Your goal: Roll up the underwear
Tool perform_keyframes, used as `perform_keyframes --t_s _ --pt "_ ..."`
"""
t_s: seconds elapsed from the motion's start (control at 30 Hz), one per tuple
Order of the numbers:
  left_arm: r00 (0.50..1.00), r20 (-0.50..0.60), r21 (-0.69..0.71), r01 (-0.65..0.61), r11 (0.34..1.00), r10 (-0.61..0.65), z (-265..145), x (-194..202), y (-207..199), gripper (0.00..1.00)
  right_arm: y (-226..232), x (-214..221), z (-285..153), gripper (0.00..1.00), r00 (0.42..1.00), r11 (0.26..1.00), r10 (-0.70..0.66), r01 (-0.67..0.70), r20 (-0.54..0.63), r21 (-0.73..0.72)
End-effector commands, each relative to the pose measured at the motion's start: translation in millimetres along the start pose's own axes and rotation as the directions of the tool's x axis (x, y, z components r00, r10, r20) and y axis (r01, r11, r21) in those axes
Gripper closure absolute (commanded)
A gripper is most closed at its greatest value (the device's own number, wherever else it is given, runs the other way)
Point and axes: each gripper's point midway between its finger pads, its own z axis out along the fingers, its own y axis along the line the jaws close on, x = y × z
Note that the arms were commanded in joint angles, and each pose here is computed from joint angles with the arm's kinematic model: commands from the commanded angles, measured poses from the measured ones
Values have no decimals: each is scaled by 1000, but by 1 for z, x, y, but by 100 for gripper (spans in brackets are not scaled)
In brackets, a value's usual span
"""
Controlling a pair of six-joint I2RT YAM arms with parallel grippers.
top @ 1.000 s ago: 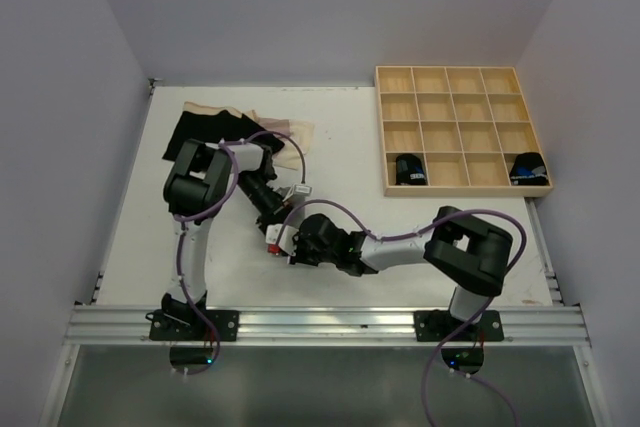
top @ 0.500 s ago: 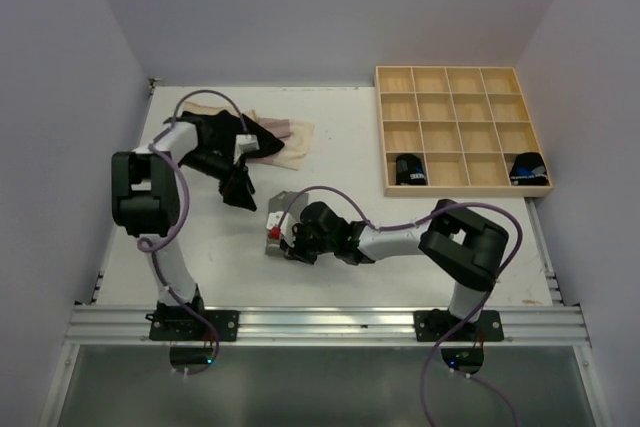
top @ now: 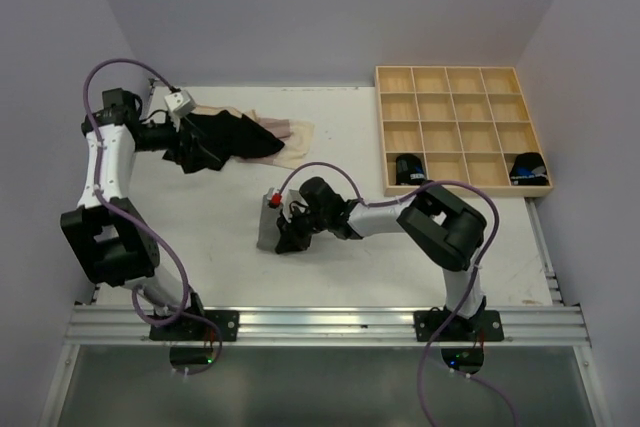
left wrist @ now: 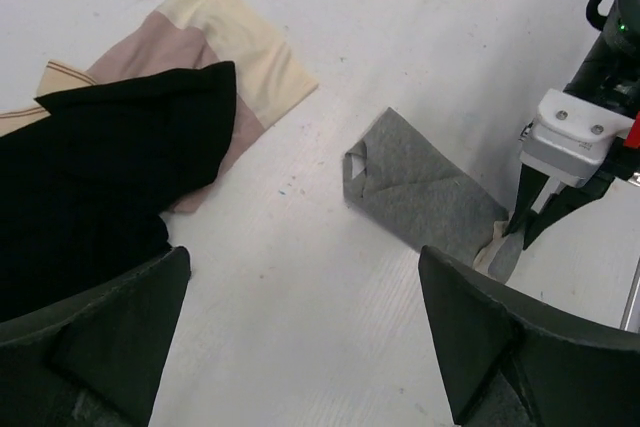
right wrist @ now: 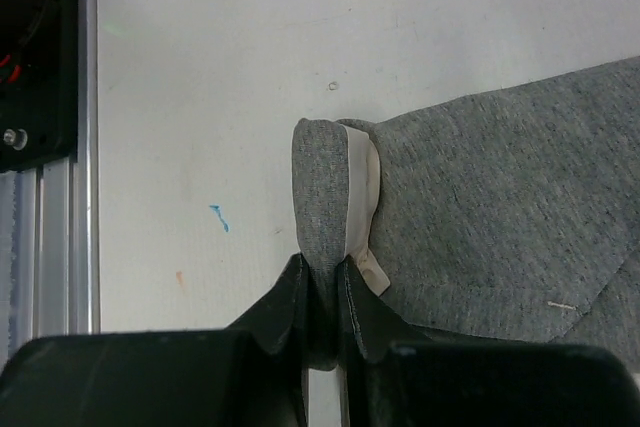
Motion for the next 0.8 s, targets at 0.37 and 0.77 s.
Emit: perform_keyframes --t_s 0.37,0.77 --pt "856 55 -379 -459 804 514 -69 -83 0 0 -11 62 8 100 963 976 214 -217 -164 -5" --pt "547 -192 46 -825 564 815 -4 67 -98 0 -13 72 17 100 927 941 317 -333 -200 -53"
